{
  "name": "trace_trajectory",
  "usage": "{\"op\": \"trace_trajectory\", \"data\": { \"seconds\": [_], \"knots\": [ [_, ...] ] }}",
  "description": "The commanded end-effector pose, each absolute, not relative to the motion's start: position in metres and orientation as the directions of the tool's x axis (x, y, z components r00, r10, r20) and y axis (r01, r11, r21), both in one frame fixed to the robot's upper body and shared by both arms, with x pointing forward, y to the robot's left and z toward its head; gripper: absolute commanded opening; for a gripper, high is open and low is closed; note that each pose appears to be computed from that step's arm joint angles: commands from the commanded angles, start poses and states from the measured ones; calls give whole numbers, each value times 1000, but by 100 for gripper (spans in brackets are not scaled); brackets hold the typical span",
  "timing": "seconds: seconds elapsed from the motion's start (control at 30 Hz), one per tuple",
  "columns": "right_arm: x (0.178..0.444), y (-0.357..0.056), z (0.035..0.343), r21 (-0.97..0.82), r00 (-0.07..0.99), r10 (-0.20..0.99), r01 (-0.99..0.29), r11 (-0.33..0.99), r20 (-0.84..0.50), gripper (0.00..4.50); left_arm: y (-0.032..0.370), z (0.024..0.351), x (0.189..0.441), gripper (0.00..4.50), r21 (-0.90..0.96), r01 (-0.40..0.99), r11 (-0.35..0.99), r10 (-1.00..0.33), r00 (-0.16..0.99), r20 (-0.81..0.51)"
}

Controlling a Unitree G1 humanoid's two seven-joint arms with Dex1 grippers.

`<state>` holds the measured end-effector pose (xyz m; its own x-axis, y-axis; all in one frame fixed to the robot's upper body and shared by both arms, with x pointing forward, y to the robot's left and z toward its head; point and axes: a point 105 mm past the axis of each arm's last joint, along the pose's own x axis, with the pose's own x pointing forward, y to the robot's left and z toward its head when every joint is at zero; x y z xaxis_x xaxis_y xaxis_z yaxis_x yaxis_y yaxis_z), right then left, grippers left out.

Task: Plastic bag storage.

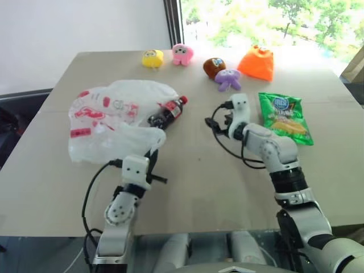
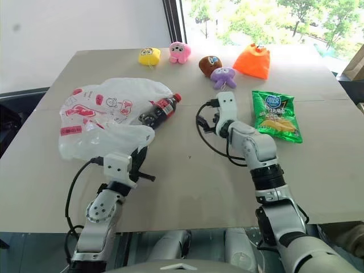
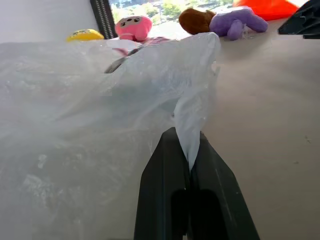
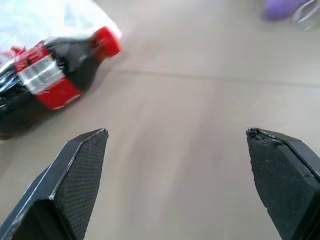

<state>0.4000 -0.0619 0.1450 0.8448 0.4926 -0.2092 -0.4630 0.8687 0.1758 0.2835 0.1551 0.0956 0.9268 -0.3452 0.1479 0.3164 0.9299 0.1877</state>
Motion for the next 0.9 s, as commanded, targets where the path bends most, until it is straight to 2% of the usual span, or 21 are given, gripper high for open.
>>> {"op": "trace_trajectory", "data": {
  "seconds": [0.03, 0.17, 0.23, 0.47, 0.6, 0.73, 0.9],
  "knots": [
    [406, -80, 160, 132, 882, 454, -438, 889, -129, 447, 122, 110, 273, 0, 131, 511, 849, -528, 826, 198],
    [408, -93, 161, 104, 904, 414, -404, 909, -104, 447, 97, 108, 256, 0, 86, 688, 720, -691, 701, 178],
    [408, -99, 160, 84, 912, 398, -391, 917, -100, 447, 92, 105, 250, 0, 80, 735, 673, -737, 657, 160],
    [407, -110, 158, 72, 927, 365, -360, 930, -88, 447, 89, 101, 237, 0, 69, 801, 594, -802, 583, 130],
    [408, -105, 171, 154, 922, 386, -377, 913, -34, 447, 93, 95, 232, 0, 82, 804, 589, -807, 582, 101],
    [406, -83, 186, 184, 886, 463, -456, 871, 8, 447, 122, 93, 252, 0, 182, 648, 740, -669, 736, 101],
    [405, -34, 195, 215, 840, 542, -528, 822, -8, 447, 190, 92, 279, 0, 234, 276, 932, -311, 941, 131]
  ]
}}
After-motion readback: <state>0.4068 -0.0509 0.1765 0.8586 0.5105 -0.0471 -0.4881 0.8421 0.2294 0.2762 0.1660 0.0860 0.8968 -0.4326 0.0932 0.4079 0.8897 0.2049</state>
